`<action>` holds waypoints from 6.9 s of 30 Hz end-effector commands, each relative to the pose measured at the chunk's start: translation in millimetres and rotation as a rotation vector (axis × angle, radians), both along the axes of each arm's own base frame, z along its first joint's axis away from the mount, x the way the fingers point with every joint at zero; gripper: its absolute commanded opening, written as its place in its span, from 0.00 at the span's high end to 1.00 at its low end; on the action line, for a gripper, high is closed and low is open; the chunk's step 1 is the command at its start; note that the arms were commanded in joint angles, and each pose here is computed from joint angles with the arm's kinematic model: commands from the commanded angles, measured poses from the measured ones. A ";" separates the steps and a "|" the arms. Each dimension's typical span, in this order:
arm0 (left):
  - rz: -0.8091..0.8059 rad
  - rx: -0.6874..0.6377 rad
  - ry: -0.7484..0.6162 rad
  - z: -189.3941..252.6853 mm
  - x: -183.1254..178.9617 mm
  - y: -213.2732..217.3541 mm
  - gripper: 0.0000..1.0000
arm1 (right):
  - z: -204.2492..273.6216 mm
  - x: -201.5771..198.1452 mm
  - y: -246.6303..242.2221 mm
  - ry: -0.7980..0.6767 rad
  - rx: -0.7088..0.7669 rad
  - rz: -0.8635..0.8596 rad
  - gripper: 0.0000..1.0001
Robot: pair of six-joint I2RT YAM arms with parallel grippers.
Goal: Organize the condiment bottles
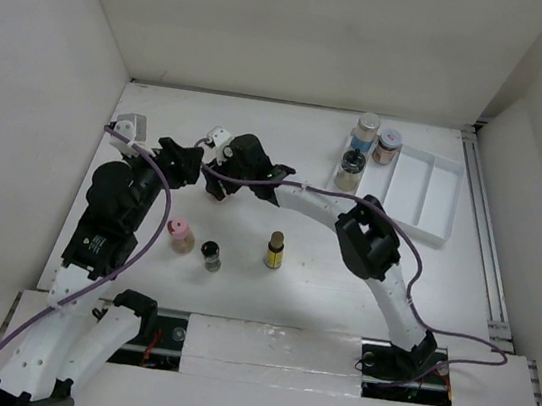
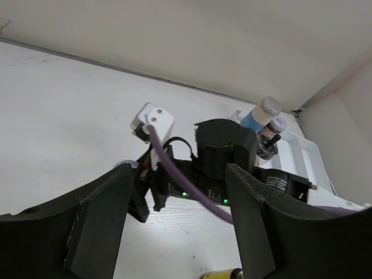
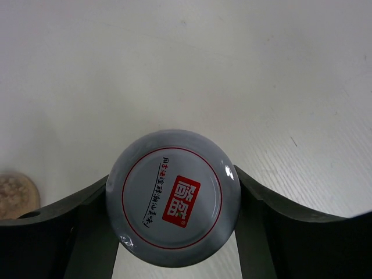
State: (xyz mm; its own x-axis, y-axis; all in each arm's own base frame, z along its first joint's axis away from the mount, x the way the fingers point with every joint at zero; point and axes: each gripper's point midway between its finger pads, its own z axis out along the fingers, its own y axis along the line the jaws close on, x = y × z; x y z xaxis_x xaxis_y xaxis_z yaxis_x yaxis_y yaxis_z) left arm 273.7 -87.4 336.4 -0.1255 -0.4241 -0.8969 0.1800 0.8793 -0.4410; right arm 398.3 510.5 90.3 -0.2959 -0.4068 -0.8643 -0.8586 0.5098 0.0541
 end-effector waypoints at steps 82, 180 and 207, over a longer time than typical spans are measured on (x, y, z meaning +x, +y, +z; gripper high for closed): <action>0.432 -0.226 -0.035 31.5 -15.9 74.7 0.35 | 185.6 -58.3 -104.6 -0.175 0.301 0.062 0.41; -0.067 -0.001 0.058 -6.6 21.8 -19.7 0.14 | 165.5 84.6 -449.3 -0.243 0.225 -0.948 0.24; -0.089 -0.006 0.045 -4.7 18.2 -22.6 0.33 | 88.3 -170.5 -170.2 -0.063 0.164 0.052 0.13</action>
